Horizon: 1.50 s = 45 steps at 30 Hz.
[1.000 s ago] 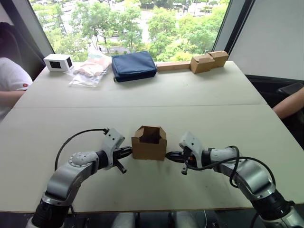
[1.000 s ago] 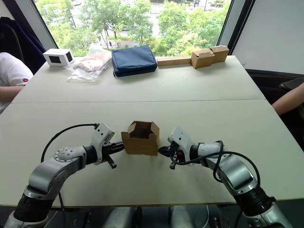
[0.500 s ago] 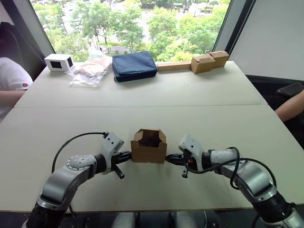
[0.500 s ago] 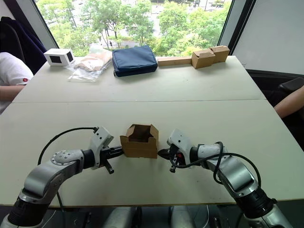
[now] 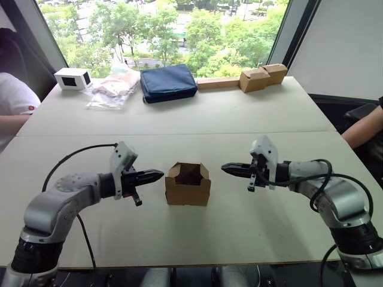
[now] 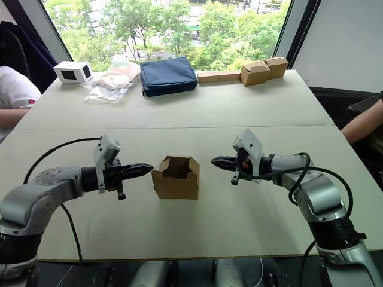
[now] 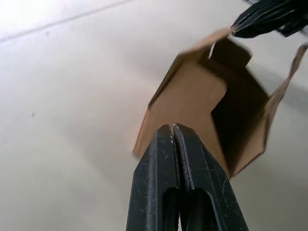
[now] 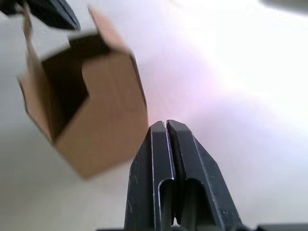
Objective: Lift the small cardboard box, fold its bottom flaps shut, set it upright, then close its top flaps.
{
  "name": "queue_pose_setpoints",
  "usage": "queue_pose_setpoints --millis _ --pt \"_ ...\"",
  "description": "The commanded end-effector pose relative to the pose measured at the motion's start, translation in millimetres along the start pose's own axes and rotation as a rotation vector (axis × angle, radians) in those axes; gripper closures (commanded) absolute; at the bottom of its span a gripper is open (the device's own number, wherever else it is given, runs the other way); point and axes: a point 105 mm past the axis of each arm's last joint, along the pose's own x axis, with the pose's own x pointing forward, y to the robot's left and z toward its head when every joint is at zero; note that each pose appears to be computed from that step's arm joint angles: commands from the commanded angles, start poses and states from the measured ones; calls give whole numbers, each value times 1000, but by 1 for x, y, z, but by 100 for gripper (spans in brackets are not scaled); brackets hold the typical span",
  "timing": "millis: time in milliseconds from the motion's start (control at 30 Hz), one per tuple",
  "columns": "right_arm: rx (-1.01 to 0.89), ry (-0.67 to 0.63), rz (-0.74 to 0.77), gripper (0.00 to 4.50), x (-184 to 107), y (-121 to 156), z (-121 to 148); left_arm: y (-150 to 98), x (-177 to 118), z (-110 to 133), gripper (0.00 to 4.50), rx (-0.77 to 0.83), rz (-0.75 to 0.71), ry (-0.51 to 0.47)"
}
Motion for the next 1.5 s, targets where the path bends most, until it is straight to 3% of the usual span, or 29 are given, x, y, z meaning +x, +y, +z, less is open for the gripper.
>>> queue_pose_setpoints --millis 33,233,633,1200,1500 --pt "-24 -40 37 450 7 11 14 1 2 10 445 20 -8 -23" --pt "-26 -35 74 450 17 19 13 4 16 12 445 50 -17 -25" --pt "-47 10 112 450 37 24 -2 0 43 -6 445 109 -58 44" --pt "-101 77 107 450 47 22 -18 -2 45 -18 445 121 -49 59" --pt "-91 0 108 450 38 23 0 4 29 12 445 62 -50 -51"
